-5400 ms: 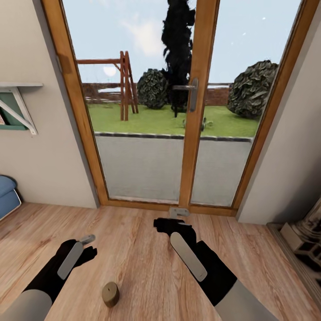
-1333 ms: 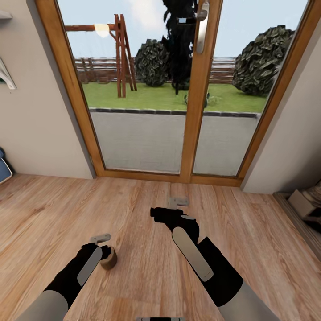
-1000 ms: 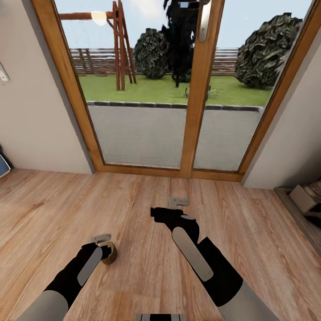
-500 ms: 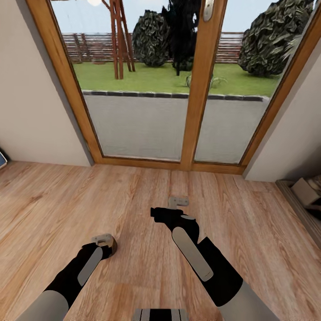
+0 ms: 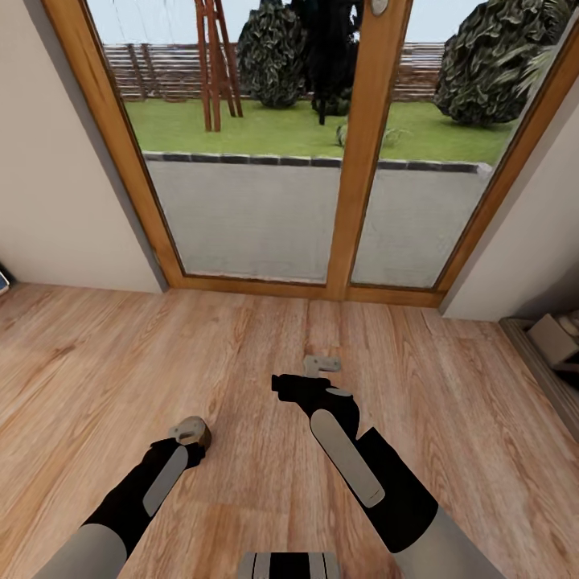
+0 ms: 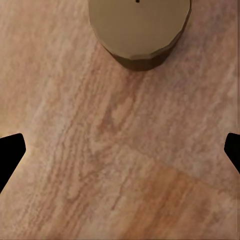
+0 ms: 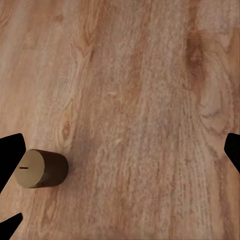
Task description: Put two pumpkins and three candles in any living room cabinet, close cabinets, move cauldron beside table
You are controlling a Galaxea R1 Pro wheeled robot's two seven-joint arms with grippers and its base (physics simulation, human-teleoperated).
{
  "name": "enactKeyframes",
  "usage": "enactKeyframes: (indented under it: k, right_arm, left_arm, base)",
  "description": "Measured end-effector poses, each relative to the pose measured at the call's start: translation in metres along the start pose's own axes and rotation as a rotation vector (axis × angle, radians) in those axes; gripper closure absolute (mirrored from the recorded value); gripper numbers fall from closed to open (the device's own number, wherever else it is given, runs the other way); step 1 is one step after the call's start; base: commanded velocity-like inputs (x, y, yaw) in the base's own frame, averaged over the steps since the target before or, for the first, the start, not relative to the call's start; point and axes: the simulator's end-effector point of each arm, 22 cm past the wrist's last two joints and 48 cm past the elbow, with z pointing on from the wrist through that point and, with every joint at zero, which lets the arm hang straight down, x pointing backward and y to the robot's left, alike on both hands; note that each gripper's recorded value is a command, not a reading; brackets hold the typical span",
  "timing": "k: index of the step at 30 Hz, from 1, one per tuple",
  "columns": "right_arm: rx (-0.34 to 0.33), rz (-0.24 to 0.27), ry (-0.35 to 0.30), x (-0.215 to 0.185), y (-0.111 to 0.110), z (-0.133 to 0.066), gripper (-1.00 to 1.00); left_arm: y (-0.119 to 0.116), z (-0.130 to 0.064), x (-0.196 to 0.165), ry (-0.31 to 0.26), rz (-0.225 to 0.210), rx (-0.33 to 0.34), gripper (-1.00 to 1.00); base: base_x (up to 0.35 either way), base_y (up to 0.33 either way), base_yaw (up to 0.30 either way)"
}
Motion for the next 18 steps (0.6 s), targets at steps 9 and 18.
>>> enactKeyframes:
  k: [9,18]
  right_arm:
    - [0.000,0.000,0.000,-0.0001,0.0001,-0.0001,-1.00]
    - [0.000,0.000,0.000,-0.0002,0.0001,-0.0003,-1.00]
  left_arm:
    - [-0.0012,-0.0002,0.0007,0.001,0.000,0.002,-1.00]
    - [-0.0006,-0.0002,0.0004,0.000,0.001,0.000,-1.00]
  base:
    - [0.041,0.000,0.000]
    - [0.171,0.000,0.000]
